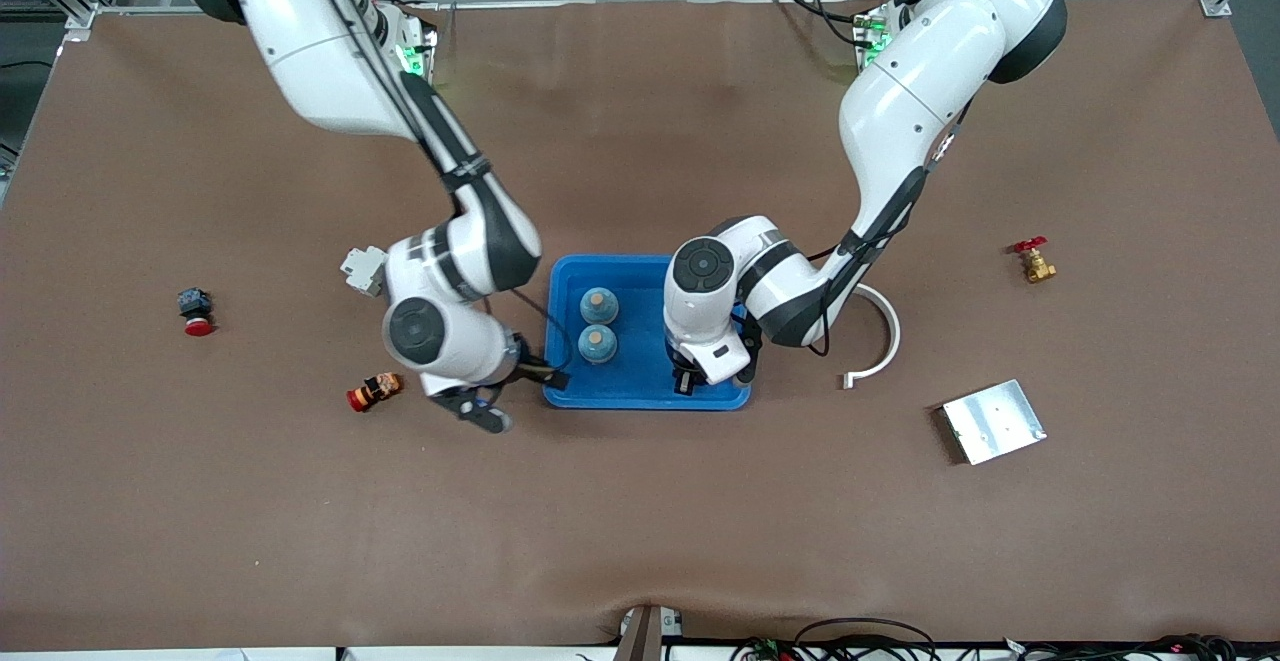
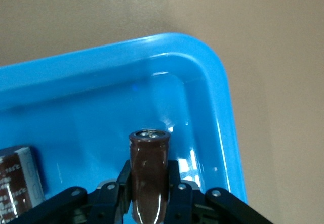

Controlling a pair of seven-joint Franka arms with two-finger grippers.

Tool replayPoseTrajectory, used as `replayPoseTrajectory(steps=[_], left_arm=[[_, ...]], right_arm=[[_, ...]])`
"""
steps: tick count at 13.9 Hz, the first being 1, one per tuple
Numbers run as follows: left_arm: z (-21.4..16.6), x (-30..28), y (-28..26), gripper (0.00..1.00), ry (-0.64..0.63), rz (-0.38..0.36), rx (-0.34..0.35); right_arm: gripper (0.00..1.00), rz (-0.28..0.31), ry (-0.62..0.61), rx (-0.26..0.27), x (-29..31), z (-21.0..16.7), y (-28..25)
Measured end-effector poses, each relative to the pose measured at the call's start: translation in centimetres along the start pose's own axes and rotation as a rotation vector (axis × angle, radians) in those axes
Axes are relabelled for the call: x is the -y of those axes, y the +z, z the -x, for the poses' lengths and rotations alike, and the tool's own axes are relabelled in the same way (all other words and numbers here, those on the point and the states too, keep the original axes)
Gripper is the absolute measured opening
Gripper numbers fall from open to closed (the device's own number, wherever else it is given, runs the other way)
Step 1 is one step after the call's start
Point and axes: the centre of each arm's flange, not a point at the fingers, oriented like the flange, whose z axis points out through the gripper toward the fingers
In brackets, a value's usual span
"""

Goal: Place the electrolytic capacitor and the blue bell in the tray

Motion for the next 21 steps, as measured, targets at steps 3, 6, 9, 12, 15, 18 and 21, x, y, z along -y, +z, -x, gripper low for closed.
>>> replayPoseTrajectory(steps=[3, 6, 9, 12, 15, 18, 21], left_arm=[[-0.1, 0.0, 0.2, 0.67, 0.029, 0.0, 0.001], [-0.1, 0.1, 0.5, 0.96, 0.032, -0.005, -0.001], [-0.2, 0.0, 0.3, 1.0, 0.031, -0.012, -0.01], [-0.5, -0.4, -0.6, 1.0, 0.027, -0.031, -0.028], [-0.9, -0.9, -2.6, 1.0, 0.041, -0.066, -0.023], [-2.2, -1.9, -5.2, 1.0, 0.069, -0.082, -0.006], [-4.8, -3.2, -7.9, 1.0, 0.169, -0.077, -0.005]], right_arm=[[1.0, -0.003, -0.046, 0.031, -7.6, -5.6, -8.3], [1.0, -0.036, -0.095, 0.032, -16.1, -9.1, -16.9], [1.0, 0.01, -0.147, -0.035, -20.7, -8.8, -24.0], [1.0, 0.008, -0.189, -0.094, -20.6, -5.4, -30.0], [1.0, 0.069, -0.253, -0.164, -19.4, -1.8, -33.8], [1.0, 0.085, -0.294, -0.214, -18.6, 0.8, -36.3], [1.0, 0.093, -0.352, -0.224, -20.8, 0.2, -37.6]])
